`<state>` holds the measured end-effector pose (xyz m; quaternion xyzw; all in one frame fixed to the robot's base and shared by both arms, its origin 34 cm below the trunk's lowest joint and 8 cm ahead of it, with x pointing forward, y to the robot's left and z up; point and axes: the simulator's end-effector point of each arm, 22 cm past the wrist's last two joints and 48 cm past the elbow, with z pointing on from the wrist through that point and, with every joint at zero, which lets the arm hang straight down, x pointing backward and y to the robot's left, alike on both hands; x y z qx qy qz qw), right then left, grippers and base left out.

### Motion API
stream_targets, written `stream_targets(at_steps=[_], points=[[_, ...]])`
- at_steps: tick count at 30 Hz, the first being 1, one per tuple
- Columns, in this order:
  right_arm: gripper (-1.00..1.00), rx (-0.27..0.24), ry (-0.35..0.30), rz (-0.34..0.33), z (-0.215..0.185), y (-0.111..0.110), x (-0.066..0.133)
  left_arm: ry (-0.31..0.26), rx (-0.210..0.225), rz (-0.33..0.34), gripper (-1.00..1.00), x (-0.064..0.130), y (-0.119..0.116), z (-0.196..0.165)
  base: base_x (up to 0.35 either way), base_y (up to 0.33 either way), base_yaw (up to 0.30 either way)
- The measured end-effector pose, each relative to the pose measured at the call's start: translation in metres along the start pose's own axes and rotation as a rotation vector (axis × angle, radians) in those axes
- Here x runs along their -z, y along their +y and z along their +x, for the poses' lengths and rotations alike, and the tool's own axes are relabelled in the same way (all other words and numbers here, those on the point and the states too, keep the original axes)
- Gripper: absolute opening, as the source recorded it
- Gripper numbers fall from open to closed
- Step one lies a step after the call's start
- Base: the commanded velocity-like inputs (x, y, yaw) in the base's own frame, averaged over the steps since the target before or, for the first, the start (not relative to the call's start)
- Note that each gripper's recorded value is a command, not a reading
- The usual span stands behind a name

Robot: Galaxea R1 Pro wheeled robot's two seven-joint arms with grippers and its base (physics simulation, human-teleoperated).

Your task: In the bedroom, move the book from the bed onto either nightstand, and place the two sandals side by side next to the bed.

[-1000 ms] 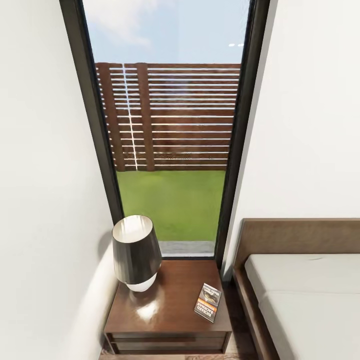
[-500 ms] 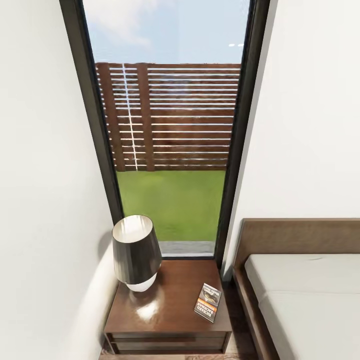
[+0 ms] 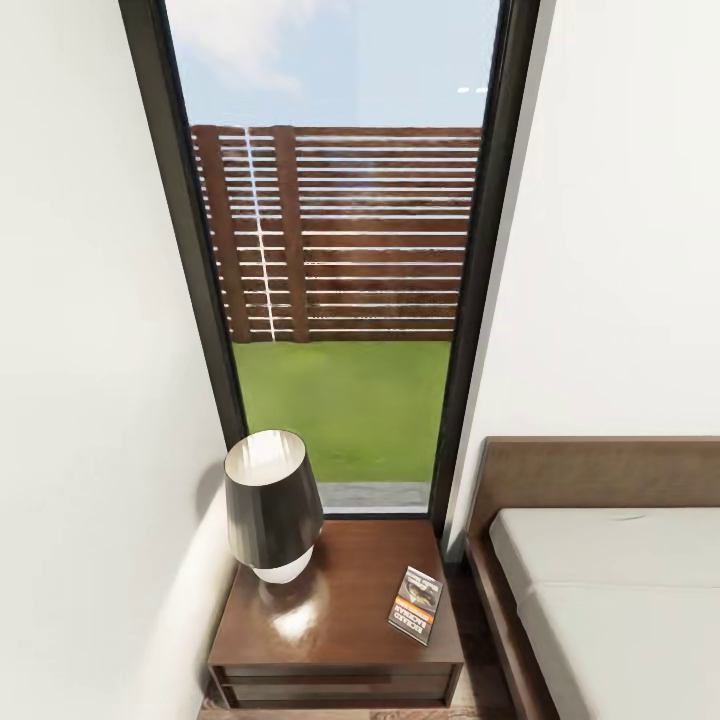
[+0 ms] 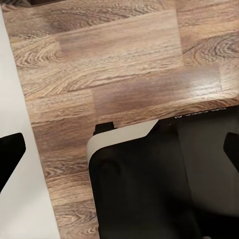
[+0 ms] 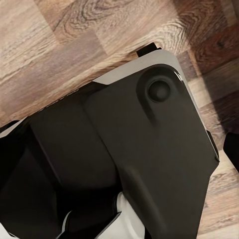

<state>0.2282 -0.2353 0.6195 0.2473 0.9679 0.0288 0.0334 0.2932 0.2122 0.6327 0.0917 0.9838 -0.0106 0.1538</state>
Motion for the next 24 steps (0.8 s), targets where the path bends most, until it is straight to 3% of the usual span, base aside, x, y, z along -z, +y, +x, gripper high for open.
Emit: stream_targets(at_steps=[24], points=[[1.0, 0.0, 0.0, 0.0, 0.0, 0.0, 0.0, 0.0, 0.0, 0.0, 1.0, 0.0, -0.0001, 0.0, 0.0, 0.0, 0.0]])
